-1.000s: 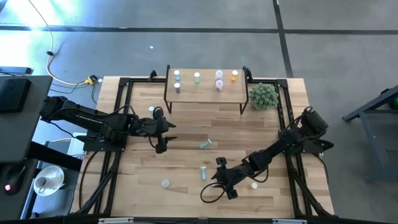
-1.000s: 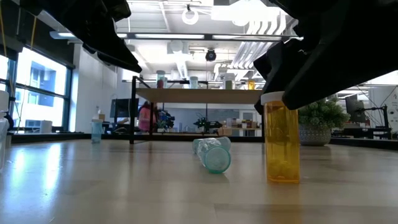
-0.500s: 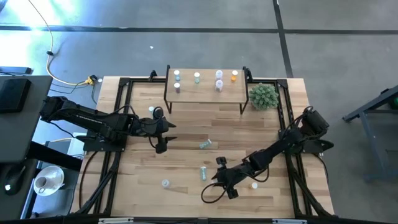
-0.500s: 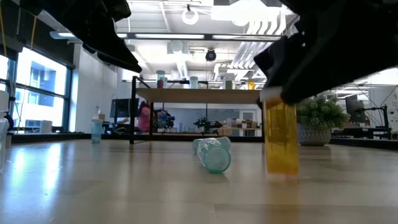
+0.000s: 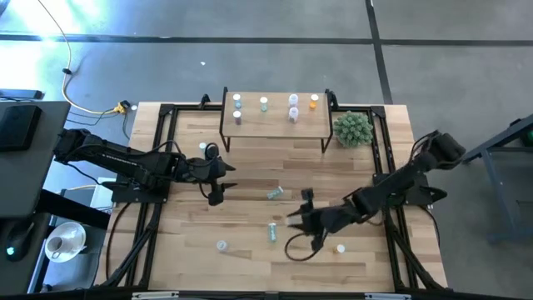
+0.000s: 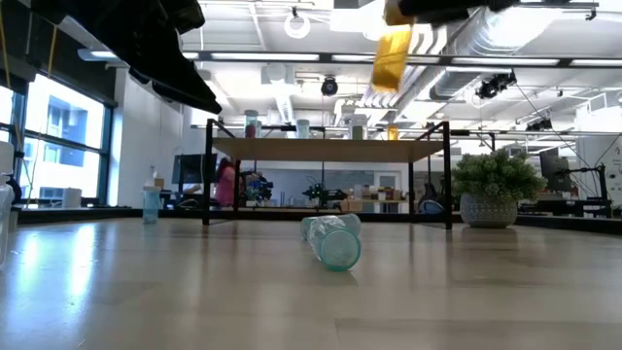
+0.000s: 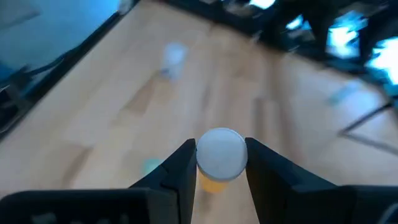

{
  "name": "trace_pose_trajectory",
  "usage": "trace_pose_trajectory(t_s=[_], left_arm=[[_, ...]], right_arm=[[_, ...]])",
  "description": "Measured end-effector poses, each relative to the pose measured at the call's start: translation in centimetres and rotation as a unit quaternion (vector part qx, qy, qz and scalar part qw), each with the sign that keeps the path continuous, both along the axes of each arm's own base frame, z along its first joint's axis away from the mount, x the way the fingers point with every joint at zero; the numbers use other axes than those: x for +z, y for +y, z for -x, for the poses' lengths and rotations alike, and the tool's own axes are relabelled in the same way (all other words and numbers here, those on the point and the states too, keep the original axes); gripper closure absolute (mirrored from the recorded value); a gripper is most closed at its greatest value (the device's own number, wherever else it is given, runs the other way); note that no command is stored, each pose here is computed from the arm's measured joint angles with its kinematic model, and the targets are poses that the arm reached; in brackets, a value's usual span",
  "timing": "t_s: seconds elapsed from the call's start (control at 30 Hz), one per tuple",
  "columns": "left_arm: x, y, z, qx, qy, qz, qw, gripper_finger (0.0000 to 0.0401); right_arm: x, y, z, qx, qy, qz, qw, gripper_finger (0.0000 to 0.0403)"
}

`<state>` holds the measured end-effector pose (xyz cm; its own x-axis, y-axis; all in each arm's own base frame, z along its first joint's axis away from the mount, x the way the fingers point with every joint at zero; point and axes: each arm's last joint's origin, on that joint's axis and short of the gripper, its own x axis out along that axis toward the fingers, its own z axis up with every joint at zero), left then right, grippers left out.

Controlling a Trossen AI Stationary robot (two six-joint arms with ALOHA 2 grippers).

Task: Pick and place medicine bottles onto shelf by color
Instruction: Put the left orange pill bottle on the shelf aligned with the other orange pill bottle

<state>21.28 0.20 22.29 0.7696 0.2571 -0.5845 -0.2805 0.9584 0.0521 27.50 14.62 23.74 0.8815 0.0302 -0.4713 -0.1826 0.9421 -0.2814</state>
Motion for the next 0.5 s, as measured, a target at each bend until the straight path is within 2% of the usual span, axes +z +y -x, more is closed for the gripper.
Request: trace_pose_trajectory(t_s=[0.13, 0.23, 0.33, 0.5], left_arm=[[0.0, 0.0, 0.0, 0.000, 0.000, 0.000, 1.000, 0.0158], [0.0, 0.0, 0.0, -0.001, 0.000, 0.001, 1.000, 0.0158], [0.0, 0.0, 0.0, -0.001, 0.000, 0.001, 1.000, 0.0158], [0.0, 0.0, 0.0, -0.004, 0.000, 0.003, 1.000, 0.0158]], right_arm=[[2.7, -2.0, 1.2, -0.050, -0.039, 0.040, 0.997, 0.0294], [4.7, -3.9, 2.2, -0.113, -0.069, 0.074, 0.988, 0.0294], [6.7, -6.1, 3.2, -0.189, -0.102, 0.099, 0.972, 0.0293], [9.5, -9.8, 5.2, -0.307, -0.146, 0.117, 0.933, 0.0293]])
